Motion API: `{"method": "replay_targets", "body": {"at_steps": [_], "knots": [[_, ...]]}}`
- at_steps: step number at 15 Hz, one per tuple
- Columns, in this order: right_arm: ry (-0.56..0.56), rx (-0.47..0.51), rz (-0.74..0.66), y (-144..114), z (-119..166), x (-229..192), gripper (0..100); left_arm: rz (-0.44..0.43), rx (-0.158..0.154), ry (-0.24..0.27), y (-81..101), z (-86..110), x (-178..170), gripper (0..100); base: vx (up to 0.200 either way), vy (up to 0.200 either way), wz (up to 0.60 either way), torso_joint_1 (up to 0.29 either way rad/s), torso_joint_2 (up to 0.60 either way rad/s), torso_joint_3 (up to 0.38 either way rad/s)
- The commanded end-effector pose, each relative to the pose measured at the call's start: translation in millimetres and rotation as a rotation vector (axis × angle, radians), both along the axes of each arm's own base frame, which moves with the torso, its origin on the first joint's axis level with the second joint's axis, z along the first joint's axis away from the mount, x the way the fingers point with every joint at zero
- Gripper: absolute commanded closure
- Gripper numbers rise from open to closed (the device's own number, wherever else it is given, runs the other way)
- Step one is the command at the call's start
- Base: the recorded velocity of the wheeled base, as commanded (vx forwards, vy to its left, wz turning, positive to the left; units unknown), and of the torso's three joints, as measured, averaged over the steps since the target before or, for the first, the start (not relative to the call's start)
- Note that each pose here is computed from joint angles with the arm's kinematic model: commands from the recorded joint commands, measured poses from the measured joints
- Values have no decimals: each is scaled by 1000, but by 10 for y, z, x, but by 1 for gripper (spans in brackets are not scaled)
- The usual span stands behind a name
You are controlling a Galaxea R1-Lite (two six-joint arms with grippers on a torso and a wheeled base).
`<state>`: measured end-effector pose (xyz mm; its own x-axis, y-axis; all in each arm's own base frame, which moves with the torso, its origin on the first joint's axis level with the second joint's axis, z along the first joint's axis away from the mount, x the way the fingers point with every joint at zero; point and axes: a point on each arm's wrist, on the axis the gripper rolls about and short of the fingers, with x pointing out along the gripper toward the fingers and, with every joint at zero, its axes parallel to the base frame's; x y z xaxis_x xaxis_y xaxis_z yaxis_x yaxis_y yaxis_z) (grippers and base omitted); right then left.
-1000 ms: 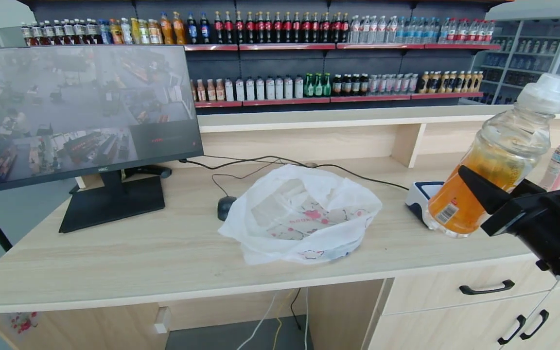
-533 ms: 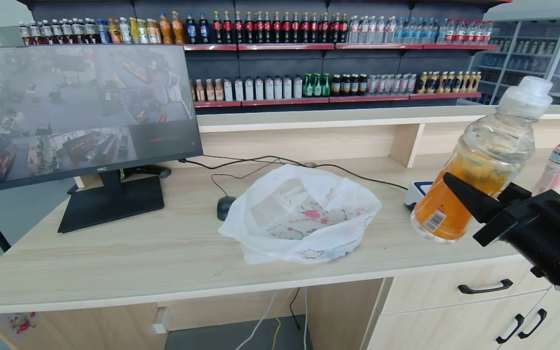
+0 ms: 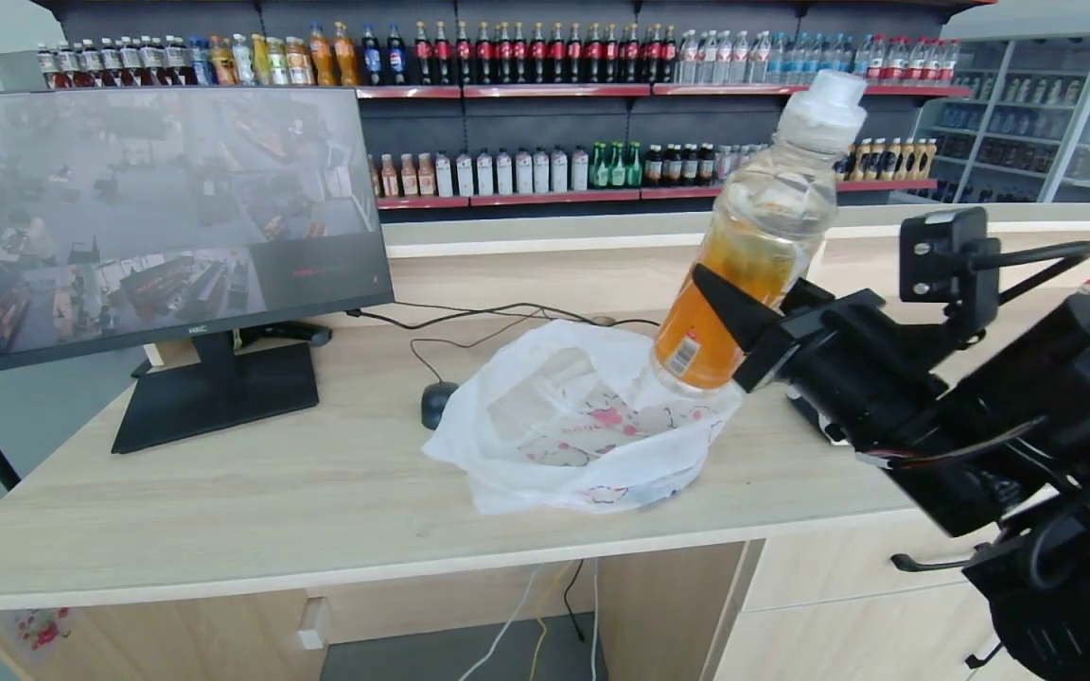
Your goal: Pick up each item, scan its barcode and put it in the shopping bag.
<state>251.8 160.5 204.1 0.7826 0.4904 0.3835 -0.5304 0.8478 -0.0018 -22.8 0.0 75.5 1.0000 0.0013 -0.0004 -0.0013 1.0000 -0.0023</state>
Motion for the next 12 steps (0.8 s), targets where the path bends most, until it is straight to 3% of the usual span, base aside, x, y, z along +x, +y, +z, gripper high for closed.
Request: {"method": "replay_targets", "body": {"at_steps": [1, 6, 12], "knots": [[65, -6, 30, 417, -286, 289, 100, 0, -1, 0, 0, 0, 0, 0, 0, 0, 0, 0, 0, 0], [115, -2, 48, 779, -440, 745, 100, 0, 1, 0, 0, 0, 0, 0, 0, 0, 0, 0, 0, 0], [175, -16, 56, 1006, -703, 1053, 100, 0, 1, 0, 0, 0, 0, 0, 0, 0, 0, 0, 0, 0]]}}
